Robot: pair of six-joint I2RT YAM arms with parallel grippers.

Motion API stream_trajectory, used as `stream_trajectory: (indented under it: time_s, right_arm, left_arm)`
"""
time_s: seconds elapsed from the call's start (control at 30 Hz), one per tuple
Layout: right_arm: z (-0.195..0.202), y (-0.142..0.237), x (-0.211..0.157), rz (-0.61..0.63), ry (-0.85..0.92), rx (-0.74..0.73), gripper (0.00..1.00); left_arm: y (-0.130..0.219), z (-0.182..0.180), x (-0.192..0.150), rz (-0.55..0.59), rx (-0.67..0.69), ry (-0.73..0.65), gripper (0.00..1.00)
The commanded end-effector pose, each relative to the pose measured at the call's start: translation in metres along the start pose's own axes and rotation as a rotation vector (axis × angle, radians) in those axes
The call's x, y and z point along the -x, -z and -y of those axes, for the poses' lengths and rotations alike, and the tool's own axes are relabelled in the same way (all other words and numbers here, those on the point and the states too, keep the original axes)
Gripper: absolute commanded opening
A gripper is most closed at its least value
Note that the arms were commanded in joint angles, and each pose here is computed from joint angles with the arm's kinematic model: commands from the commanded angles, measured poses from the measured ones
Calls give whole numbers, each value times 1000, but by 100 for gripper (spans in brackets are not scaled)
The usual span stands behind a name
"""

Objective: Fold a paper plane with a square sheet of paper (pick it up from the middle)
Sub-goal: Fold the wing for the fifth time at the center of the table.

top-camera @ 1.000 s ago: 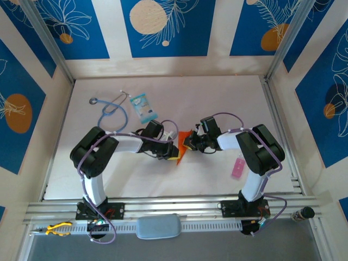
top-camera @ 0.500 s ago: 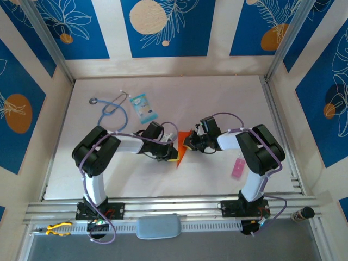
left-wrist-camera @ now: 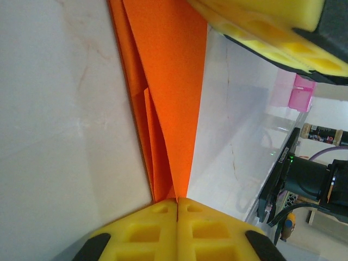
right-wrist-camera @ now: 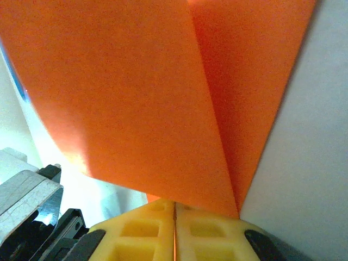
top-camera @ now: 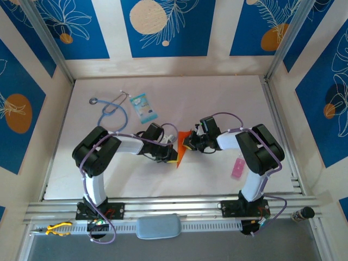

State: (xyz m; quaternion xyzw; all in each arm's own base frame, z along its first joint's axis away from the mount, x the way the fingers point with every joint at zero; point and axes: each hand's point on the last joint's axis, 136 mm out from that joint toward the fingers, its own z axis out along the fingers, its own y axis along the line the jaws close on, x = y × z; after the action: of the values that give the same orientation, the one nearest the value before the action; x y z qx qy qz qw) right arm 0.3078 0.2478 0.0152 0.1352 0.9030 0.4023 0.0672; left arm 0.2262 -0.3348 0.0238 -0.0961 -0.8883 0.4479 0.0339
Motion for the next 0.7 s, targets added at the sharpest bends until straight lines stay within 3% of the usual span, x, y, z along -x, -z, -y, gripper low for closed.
stream_trajectory:
  time_s: [0.0, 0.17, 0.67]
  right_arm:
    - [30, -10, -14, -41, -43, -108, 8]
    - [30, -10, -13, -40, -44, -110, 8]
    - [33, -10, -16, -43, -47, -118, 9]
  left_arm:
    - [-4, -9, -22, -73, 33, 27, 13]
    - [-3, -8, -24, -77, 36, 20, 15]
    - [-8, -26, -40, -132, 95, 47, 4]
